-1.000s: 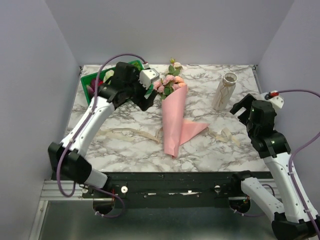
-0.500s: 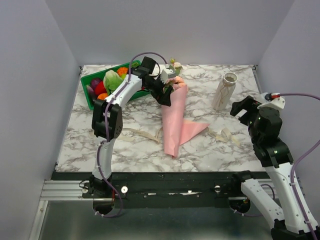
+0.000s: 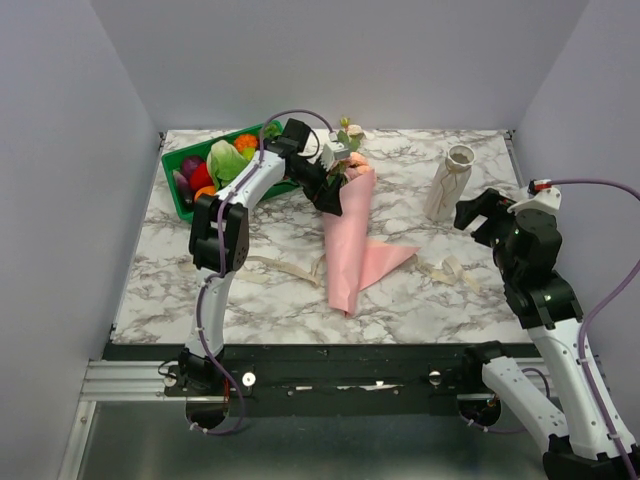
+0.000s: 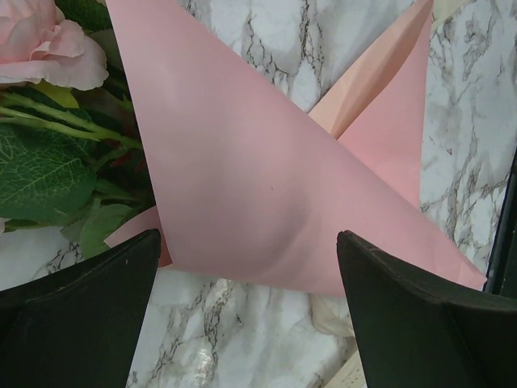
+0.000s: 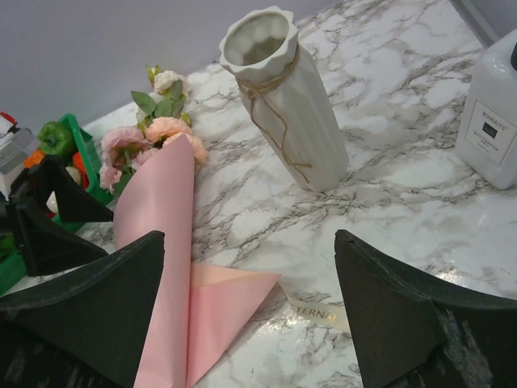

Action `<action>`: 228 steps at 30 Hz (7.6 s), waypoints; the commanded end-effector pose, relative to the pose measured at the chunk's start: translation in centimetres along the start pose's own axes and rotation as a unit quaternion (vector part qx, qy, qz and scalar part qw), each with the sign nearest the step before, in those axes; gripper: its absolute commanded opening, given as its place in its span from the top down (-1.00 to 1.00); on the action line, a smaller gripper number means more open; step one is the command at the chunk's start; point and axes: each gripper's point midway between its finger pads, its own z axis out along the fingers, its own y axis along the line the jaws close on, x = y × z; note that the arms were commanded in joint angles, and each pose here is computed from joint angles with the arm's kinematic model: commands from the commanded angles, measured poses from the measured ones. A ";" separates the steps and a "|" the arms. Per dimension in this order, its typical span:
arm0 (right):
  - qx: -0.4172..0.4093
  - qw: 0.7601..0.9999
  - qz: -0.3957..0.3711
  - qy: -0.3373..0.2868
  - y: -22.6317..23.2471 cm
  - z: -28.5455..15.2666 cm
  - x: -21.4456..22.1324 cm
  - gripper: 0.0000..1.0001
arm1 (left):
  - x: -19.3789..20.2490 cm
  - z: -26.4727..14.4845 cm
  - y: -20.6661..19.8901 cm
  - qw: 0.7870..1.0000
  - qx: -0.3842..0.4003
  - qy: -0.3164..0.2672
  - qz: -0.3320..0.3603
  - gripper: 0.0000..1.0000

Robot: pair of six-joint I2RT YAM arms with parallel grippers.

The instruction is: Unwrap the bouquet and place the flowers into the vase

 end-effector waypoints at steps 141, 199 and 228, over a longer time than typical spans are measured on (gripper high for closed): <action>-0.054 0.998 0.006 -0.006 1.3 -1.5 0.3 -0.78 | -4.3 -11.7 -0.6 0.984 -0.097 -0.068 -0.135 -0.98; -0.105 0.992 -0.068 -0.031 4.6 -3.6 -1.5 -0.78 | -1.2 -7.1 -11.8 0.989 0.129 0.033 -0.063 -0.98; -0.133 0.988 -0.081 -0.004 6.3 -2.3 0.0 -0.74 | 7.5 -6.8 0.1 0.994 0.032 0.030 -0.104 -0.98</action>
